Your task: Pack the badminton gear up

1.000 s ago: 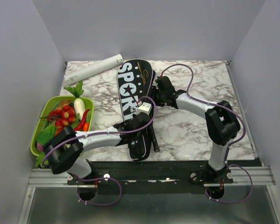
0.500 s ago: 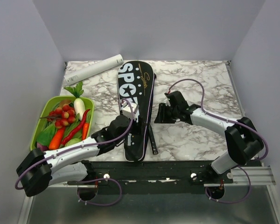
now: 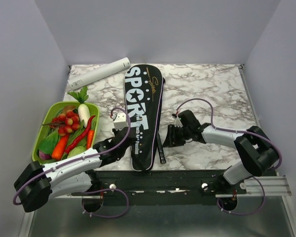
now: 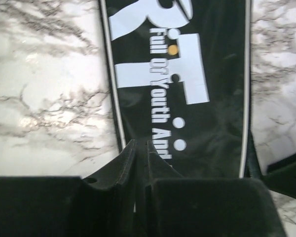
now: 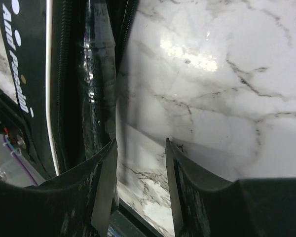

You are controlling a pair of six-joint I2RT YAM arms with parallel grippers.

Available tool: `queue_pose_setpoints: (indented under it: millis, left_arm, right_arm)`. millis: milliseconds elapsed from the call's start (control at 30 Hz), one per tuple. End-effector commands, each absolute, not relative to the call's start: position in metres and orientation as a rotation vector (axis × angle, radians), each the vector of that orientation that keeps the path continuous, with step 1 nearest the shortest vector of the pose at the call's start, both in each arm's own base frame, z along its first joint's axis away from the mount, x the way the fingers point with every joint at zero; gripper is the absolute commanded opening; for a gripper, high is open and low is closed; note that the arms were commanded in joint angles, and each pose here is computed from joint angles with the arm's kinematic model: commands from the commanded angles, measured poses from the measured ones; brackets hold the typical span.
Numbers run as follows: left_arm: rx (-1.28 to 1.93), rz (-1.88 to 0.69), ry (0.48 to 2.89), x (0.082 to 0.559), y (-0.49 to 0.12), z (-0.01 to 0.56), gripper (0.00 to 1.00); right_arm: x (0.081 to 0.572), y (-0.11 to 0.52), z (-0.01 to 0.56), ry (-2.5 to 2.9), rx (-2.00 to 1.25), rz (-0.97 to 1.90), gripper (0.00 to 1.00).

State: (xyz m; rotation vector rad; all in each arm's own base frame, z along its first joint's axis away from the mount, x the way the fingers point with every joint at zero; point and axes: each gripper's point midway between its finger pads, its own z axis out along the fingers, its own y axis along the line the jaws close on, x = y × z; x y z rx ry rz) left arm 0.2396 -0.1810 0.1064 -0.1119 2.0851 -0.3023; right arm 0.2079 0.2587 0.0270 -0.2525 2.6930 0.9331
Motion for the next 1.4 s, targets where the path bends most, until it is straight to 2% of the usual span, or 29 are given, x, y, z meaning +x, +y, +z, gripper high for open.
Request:
queue_pose_setpoints:
  millis: [0,100,167,400,667,1367]
  left_arm:
    - [-0.283,-0.163,2.107,0.238,-0.146,0.082,0.14]
    - [-0.278,-0.116,2.15,0.237,-0.14,0.069,0.03]
    - [-0.274,-0.104,2.178,0.237,-0.141,0.062,0.0]
    - [-0.251,-0.125,2.235,0.235,-0.15,0.042,0.0]
    - [-0.238,-0.155,2.266,0.234,-0.158,0.027,0.0]
    - [-0.218,-0.233,2.317,0.223,-0.168,0.009,0.0]
  right_arm:
    - [0.202,0.269,0.037,2.633,-0.256,1.027,0.51]
    - [0.205,0.26,0.036,2.64,-0.204,0.952,0.51]
    - [0.208,0.256,0.04,2.629,-0.178,0.918,0.51]
    - [0.209,0.257,0.061,2.565,-0.161,0.948,0.5]
    - [0.2,0.265,0.051,2.604,-0.175,0.988,0.47]
    - [0.17,0.32,0.051,2.56,-0.194,1.375,0.38]
